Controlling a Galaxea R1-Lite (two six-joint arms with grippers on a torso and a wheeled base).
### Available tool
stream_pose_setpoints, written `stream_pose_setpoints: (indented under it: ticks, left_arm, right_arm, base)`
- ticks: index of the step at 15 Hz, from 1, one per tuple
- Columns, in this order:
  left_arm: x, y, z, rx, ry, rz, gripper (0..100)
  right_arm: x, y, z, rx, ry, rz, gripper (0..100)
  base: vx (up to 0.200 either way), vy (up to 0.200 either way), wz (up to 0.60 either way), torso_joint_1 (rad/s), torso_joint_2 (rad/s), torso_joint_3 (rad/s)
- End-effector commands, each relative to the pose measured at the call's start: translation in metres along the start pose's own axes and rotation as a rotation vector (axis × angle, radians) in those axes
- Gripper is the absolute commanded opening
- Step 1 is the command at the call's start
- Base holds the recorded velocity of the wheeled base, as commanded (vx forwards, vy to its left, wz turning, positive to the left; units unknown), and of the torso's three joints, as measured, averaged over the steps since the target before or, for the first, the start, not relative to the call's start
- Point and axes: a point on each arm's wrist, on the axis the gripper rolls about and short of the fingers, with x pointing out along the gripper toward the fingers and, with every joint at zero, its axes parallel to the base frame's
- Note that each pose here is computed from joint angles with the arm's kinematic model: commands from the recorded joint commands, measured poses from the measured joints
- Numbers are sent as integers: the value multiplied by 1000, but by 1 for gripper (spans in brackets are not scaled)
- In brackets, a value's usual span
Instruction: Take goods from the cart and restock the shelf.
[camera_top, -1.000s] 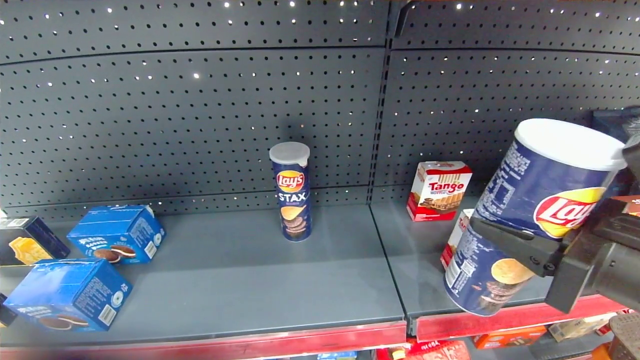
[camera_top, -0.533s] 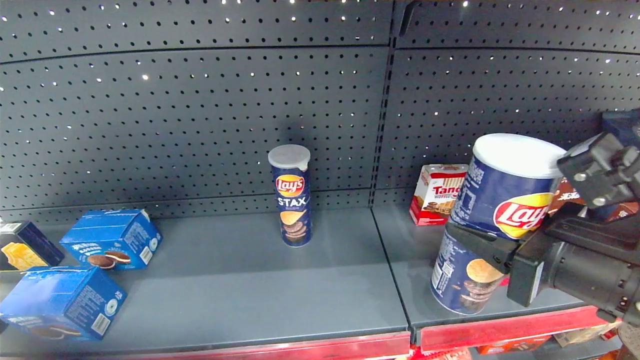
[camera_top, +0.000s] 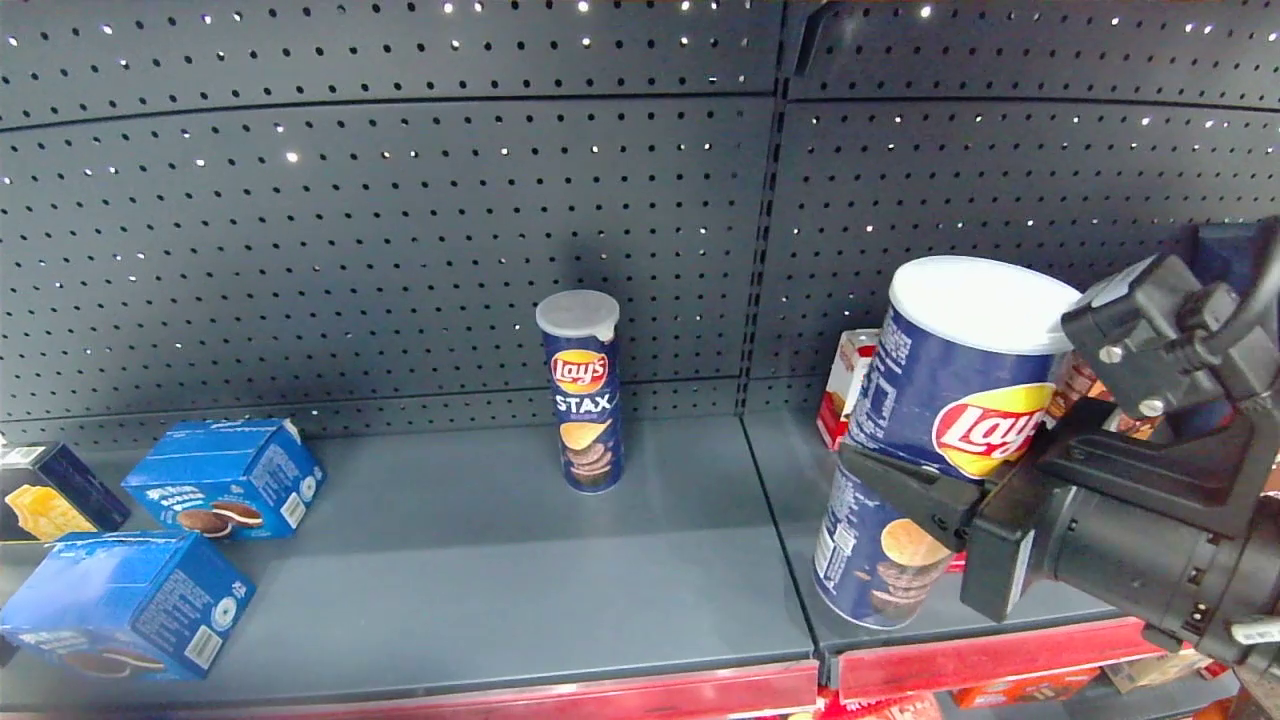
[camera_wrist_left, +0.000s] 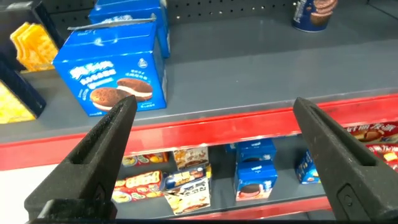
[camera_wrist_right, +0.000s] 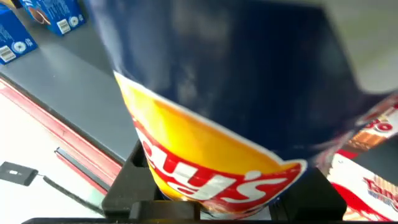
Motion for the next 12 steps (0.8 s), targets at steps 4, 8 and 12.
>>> stream_pose_setpoints:
  ticks: [4,8,12]
  left_arm:
    - [0,1,0,28,0,53,100]
    - [5,0,2,106,59,-1,100]
    - [2,1,29,88,-18,0,100]
  right_arm:
    - [26,9,1,-4,-21,-31,0]
    - [15,5,1,-12,-31,-46,0]
    - [1,2,-10,-18,-7,-49,0]
  base:
    - [0,0,0,0,0,0]
    - [0,0,0,0,0,0]
    - [0,0,0,0,0,0]
